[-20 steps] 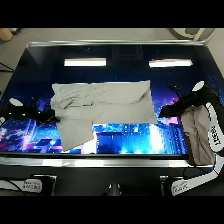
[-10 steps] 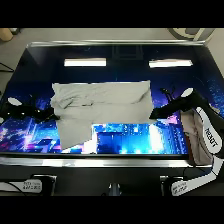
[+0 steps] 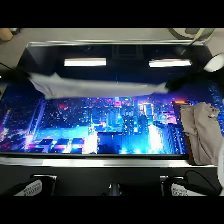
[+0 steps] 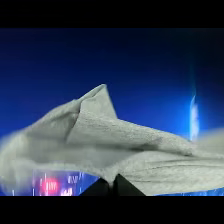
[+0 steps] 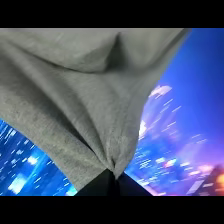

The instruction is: Fold the shirts.

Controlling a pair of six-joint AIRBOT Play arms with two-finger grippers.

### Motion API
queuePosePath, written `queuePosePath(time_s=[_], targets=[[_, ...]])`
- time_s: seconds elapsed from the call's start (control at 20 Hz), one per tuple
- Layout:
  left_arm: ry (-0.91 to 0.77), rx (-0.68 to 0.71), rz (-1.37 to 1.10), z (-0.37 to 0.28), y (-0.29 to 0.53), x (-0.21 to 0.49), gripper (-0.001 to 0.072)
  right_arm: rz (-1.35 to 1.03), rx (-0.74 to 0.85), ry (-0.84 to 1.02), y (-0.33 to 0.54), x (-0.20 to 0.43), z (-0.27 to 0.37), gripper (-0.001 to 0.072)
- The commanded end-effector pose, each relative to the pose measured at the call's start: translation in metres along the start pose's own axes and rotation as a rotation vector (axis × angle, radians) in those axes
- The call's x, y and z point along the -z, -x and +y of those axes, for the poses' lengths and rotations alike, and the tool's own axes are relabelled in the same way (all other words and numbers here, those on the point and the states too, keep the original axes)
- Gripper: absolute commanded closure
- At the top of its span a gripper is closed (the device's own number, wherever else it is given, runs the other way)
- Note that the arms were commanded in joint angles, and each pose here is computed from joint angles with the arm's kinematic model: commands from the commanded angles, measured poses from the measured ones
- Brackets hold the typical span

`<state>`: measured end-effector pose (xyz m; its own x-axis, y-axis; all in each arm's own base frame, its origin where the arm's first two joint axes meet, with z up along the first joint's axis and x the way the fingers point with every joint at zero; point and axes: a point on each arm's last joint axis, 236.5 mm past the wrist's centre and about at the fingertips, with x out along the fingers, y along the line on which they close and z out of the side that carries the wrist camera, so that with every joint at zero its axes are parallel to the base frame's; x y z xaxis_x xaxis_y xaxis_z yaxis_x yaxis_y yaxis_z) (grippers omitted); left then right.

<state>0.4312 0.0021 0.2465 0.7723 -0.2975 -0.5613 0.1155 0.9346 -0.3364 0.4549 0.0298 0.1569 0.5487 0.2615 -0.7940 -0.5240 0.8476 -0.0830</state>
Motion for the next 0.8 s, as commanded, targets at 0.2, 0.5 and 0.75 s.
queuePosePath(time_s=[0.2, 0.5, 0.75], targets=[[-0.295, 0.021, -0.940, -0.188, 0.363, -0.095, 0.0680, -0.711, 0.762, 0.186, 0.408, -0.068, 0.038, 0.0692], [-0.287, -0.032, -0.900, -0.182, 0.369, -0.076, 0.0680, -0.650, 0.789, 0.179, 0.421, -0.037, 0.050, 0.0692], [-0.254, -0.047, -0.716, -0.159, 0.317, -0.071, 0.0680, -0.458, 0.673, 0.144, 0.365, -0.021, 0.038, 0.0691]])
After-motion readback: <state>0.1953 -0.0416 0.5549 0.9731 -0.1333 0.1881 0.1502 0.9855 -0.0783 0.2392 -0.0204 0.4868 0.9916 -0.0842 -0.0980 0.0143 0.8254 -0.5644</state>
